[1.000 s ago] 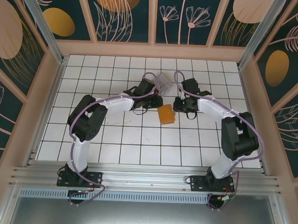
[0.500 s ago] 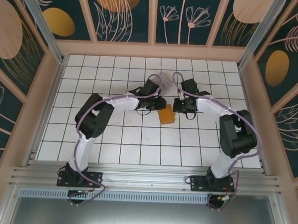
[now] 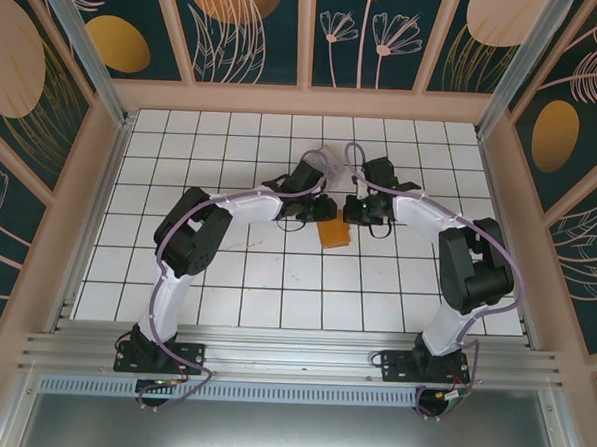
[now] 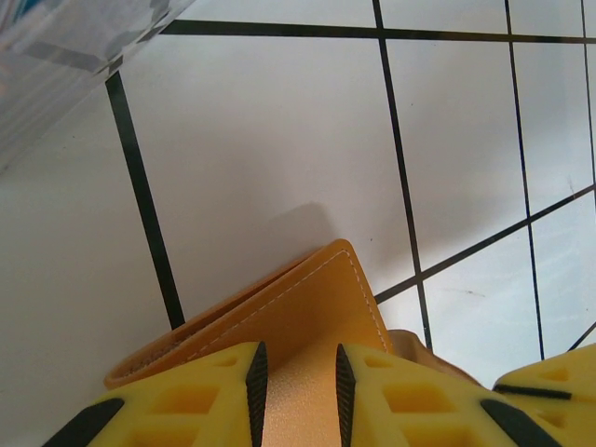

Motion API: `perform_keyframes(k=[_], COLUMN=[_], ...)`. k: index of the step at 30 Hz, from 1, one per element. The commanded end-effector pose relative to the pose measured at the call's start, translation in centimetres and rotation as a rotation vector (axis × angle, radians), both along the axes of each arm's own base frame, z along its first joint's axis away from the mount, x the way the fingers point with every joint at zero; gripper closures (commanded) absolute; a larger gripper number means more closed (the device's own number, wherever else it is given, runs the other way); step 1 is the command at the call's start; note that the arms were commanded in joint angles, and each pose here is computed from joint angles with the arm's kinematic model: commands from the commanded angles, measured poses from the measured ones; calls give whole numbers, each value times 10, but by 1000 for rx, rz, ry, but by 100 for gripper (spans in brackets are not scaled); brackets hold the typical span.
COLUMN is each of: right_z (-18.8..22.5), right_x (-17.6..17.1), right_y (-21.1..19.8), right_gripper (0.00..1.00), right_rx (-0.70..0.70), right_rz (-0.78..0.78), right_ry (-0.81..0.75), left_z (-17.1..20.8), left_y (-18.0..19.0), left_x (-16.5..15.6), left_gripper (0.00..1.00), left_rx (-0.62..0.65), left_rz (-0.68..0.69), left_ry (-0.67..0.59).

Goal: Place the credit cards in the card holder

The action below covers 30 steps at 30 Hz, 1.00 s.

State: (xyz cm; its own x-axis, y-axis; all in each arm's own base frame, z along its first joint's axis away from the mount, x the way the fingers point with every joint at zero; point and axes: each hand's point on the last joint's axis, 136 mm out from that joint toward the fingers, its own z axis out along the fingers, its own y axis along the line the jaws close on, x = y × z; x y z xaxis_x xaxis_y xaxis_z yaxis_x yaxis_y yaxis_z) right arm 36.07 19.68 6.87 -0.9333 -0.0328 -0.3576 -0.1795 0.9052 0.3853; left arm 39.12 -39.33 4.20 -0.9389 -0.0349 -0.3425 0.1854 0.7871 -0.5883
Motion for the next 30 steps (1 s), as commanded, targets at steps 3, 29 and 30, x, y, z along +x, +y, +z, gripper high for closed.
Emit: perform_keyframes(k=[3,29,30], right_z=[-18,-32,-30], right_x=[-10,-14,-15], right_y=[15,27,29], right_gripper=[98,99,100], right_rx=[47,94,106], right_rz=[34,73,79], right_ry=[52,99,101], left_z=[-9,-19,-18], left_y=[-2,7,7], left_x=[-5,-6,-6], left_gripper=[71,82,82], left_rx=[-5,22,23], left_rz=[1,49,50], left_ry=[20,34,35])
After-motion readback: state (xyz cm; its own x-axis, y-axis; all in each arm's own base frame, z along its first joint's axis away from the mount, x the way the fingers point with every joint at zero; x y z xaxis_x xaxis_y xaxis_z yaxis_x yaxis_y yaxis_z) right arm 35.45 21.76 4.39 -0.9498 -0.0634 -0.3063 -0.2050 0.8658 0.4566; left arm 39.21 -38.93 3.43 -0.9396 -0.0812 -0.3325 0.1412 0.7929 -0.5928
